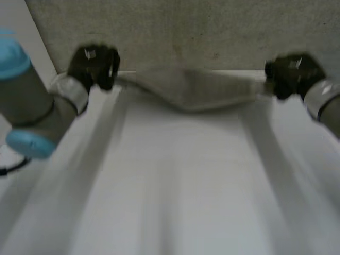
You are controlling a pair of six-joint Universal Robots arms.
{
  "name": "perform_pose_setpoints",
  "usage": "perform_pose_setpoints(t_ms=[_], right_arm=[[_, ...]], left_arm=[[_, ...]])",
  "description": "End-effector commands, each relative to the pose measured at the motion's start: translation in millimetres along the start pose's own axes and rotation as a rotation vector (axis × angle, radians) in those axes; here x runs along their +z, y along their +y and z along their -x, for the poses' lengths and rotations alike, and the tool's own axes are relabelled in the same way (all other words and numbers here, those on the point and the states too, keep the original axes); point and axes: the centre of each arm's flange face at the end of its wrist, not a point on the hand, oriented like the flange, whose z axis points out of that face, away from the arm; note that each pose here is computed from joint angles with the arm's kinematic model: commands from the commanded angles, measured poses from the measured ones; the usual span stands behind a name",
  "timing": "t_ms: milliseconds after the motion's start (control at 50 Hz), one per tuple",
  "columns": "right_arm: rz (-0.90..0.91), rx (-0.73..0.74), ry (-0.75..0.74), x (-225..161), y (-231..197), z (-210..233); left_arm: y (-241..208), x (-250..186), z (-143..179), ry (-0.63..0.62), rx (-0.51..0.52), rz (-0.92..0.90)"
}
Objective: Fold the towel.
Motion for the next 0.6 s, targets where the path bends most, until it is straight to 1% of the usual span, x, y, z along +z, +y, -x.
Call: perform_pose_setpoints(t_ms=[20,60,120,160,180,220,240,260,280,320,400,420,440,460,480,500,540,560,600], right_arm=[[0.203,-0.032,-0.062,-17.4,67.1,12.5],[0.264,-0.013,-0.064,-23.3,85.8,11.7],[0.303,0.004,-0.066,-28.8,96.4,10.6],[0.319,0.007,-0.059,-32.8,97.8,7.6],[0.319,0.007,-0.058,-32.9,97.8,7.6],[0.328,-0.01,-0.038,-42.0,92.9,-0.5],[0.328,-0.01,-0.037,-42.0,92.9,-0.6],[0.334,-0.025,-0.026,-49.4,86.9,-6.1],[0.35,-0.04,-0.019,-56.2,83.0,-11.2],[0.368,-0.054,-0.019,-62.8,79.8,-15.6],[0.394,-0.076,-0.027,-74.1,71.0,-20.9],[0.395,-0.085,-0.034,-80.7,62.6,-21.9],[0.385,-0.088,-0.049,-88.4,51.9,-21.2],[0.385,-0.088,-0.049,-88.5,51.8,-21.1],[0.373,-0.085,-0.065,-96.1,41.0,-20.9],[0.373,-0.085,-0.066,-96.1,40.8,-20.9],[0.345,-0.068,-0.079,-106.7,21.3,-27.7],[0.345,-0.068,-0.079,-106.8,21.2,-27.7],[0.32,-0.056,-0.09,-112.6,8.7,-37.0]], left_arm=[[68.5,-34.8,-23.3,0.07,0.037,0.031],[86.1,-48.2,-28.1,0.085,0.079,0.075],[92.1,-54.0,-28.3,0.09,0.101,0.099],[100.3,-62.6,-21.8,0.075,0.133,0.138],[100.3,-62.7,-21.7,0.075,0.133,0.138],[91.1,-73.3,-10.4,0.042,0.153,0.138],[91.1,-73.4,-10.3,0.042,0.153,0.138],[84.4,-78.3,-1.6,0.014,0.155,0.136],[84.3,-78.4,-1.5,0.014,0.155,0.136],[74.1,-90.2,12.2,-0.022,0.147,0.143],[56.8,-102.8,15.4,-0.023,0.143,0.124],[46.1,-110.0,14.7,-0.017,0.134,0.105],[46.0,-110.1,14.7,-0.017,0.134,0.105],[36.5,-117.2,14.4,-0.015,0.121,0.091],[27.8,-123.3,16.3,-0.022,0.104,0.073],[27.7,-123.4,16.3,-0.022,0.104,0.072],[10.7,-133.6,25.3,-0.058,0.067,0.029],[10.6,-133.6,25.4,-0.058,0.067,0.029],[0.8,-140.7,33.9,-0.089,0.026,0.0]])
